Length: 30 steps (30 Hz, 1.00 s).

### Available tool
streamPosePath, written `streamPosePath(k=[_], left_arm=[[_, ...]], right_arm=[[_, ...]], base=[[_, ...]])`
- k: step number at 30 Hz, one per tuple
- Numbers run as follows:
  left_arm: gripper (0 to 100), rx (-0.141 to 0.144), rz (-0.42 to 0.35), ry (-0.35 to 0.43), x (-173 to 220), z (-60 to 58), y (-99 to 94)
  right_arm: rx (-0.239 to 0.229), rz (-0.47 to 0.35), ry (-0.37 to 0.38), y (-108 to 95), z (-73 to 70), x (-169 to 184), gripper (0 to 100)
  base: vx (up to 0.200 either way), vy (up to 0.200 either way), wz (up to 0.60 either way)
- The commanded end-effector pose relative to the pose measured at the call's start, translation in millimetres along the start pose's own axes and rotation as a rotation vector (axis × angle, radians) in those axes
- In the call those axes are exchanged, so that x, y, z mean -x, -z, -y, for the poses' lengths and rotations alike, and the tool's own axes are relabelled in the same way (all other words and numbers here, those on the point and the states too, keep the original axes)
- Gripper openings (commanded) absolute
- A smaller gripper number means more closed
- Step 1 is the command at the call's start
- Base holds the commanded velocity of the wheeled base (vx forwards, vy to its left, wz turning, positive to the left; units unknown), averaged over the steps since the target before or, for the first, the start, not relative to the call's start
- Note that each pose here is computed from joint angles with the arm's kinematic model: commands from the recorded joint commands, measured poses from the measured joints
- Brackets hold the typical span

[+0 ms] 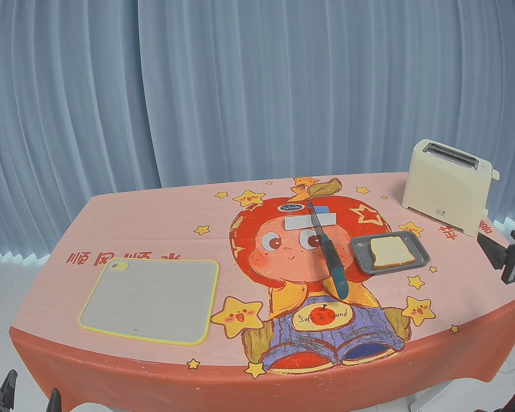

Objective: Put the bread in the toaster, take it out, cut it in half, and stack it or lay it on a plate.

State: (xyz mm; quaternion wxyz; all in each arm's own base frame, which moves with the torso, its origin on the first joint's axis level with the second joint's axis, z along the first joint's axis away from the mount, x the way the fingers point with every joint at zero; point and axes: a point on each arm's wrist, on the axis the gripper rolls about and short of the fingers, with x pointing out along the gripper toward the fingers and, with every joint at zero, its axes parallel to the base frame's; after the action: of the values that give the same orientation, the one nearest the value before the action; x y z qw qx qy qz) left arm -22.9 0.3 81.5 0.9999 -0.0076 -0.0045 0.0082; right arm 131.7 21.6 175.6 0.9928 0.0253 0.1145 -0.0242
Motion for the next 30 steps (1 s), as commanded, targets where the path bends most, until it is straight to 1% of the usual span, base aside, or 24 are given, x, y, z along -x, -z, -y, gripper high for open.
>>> streamPosePath(k=[1,3,4,5,7,10,11,13,16,19,21,23,24,27,30], left_arm=[[100,0.000,-0.006,-0.001,-0.4,-0.1,5.1],[100,0.000,-0.006,-0.001,-0.4,-0.1,5.1],[100,0.000,-0.006,-0.001,-0.4,-0.1,5.1],[100,0.000,-0.006,-0.001,-0.4,-0.1,5.1],[100,0.000,-0.006,-0.001,-0.4,-0.1,5.1],[100,0.000,-0.006,-0.001,-0.4,-0.1,5.1],[100,0.000,-0.006,-0.001,-0.4,-0.1,5.1],[100,0.000,-0.006,-0.001,-0.4,-0.1,5.1],[100,0.000,-0.006,-0.001,-0.4,-0.1,5.1],[100,0.000,-0.006,-0.001,-0.4,-0.1,5.1],[100,0.000,-0.006,-0.001,-0.4,-0.1,5.1],[100,0.000,-0.006,-0.001,-0.4,-0.1,5.1],[100,0.000,-0.006,-0.001,-0.4,-0.1,5.1],[100,0.000,-0.006,-0.001,-0.4,-0.1,5.1],[100,0.000,-0.006,-0.001,-0.4,-0.1,5.1]], right_arm=[[-0.043,0.117,0.062,15.6,18.1,41.0,100],[-0.054,0.168,0.060,15.4,20.4,53.0,100],[-0.052,0.168,0.060,15.7,20.5,53.8,100],[-0.054,0.191,0.071,19.0,23.0,61.7,100],[-0.051,0.201,0.092,24.0,25.5,66.1,100],[-0.062,0.226,0.131,30.1,29.2,73.1,100],[-0.062,0.239,0.138,37.6,30.7,78.3,100],[-0.053,0.261,0.148,46.5,32.2,85.3,100],[-0.025,0.277,0.156,56.3,33.3,91.1,100],[-0.021,0.296,0.151,66.8,34.2,96.5,100],[-0.012,0.295,0.120,72.8,33.9,98.7,100],[-0.004,0.276,0.108,79.4,34.0,102.8,100],[-0.003,0.267,0.110,81.9,34.1,104.2,100],[0.028,0.241,0.125,93.0,34.5,109.6,100],[0.032,0.219,0.118,102.5,34.4,113.4,100]], base=[[0.000,0.000,0.00],[0.000,0.000,0.00],[0.000,0.000,0.00],[0.000,0.000,0.00],[0.000,0.000,0.00],[0.000,0.000,0.00],[0.000,0.000,0.00],[0.000,0.000,0.00],[0.000,0.000,0.00],[0.000,0.000,0.00],[0.000,0.000,0.00],[0.000,0.000,0.00],[0.000,0.000,0.00],[0.000,0.000,0.00],[0.000,0.000,0.00]])
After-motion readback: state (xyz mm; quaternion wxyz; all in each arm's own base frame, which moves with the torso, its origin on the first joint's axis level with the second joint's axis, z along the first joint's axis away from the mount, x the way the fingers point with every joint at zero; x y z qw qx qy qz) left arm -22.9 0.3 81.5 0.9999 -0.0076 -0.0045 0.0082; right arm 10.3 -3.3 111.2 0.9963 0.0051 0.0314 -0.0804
